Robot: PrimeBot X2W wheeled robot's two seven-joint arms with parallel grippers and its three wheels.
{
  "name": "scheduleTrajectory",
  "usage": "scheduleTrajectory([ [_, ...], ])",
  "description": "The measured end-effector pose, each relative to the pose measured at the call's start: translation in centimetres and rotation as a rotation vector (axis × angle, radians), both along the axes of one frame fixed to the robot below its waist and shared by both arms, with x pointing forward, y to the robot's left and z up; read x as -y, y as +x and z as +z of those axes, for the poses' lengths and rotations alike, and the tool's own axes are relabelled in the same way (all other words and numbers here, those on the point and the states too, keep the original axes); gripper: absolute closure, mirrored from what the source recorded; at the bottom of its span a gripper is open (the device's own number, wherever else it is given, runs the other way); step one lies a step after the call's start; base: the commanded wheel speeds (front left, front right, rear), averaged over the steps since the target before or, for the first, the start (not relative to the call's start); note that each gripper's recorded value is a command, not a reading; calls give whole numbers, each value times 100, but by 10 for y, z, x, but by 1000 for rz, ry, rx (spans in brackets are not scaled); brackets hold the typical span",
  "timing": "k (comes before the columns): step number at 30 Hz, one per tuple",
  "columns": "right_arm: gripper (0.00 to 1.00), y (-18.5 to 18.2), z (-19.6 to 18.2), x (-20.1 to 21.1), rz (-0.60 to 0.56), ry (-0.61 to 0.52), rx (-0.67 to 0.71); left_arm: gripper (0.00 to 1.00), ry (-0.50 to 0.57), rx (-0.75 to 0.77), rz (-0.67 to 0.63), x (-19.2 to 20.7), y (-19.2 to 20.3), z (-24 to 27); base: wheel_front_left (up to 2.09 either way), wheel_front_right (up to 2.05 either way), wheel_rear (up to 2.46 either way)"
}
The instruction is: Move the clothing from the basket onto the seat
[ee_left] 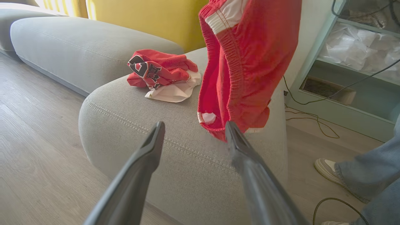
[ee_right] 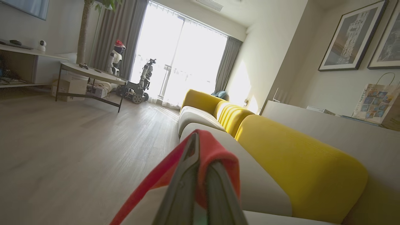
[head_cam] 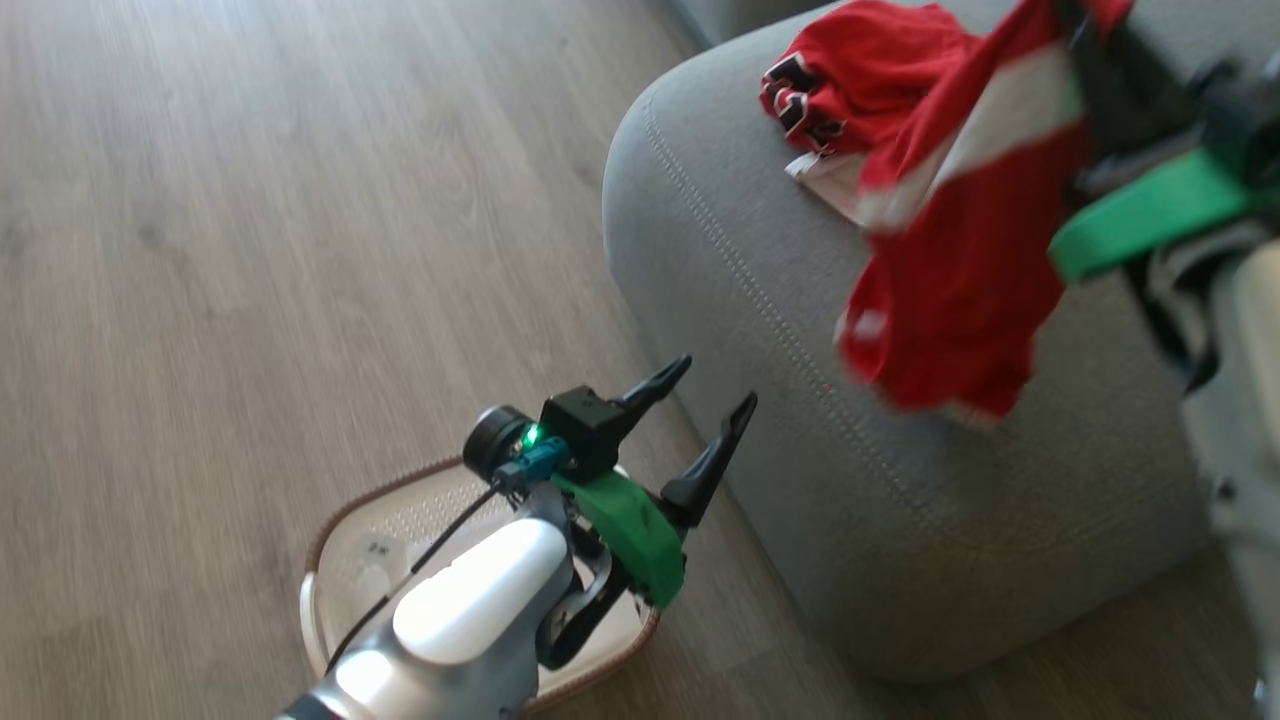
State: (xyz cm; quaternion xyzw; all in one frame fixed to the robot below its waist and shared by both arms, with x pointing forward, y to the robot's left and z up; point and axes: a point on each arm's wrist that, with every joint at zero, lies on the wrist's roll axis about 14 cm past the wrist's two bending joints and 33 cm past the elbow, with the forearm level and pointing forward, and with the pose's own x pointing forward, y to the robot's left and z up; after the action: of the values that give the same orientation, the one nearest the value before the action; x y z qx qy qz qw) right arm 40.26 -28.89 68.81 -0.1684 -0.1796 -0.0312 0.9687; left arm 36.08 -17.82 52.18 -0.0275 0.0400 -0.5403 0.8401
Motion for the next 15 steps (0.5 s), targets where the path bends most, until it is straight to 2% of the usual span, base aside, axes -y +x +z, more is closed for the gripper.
scheduleTrajectory([
  [5, 100, 42, 32, 12, -18, -53, 14, 0, -17, 6, 24, -5, 20, 1, 0, 0, 0],
  [10, 100, 88, 47, 39, -83, -71, -12, 0, -20, 16, 71, -20, 46, -4, 0, 0, 0],
  [15, 100, 128, 24, 80, -197, -53, -94, 0, -15, 15, 118, -36, 69, -13, 0, 0, 0],
])
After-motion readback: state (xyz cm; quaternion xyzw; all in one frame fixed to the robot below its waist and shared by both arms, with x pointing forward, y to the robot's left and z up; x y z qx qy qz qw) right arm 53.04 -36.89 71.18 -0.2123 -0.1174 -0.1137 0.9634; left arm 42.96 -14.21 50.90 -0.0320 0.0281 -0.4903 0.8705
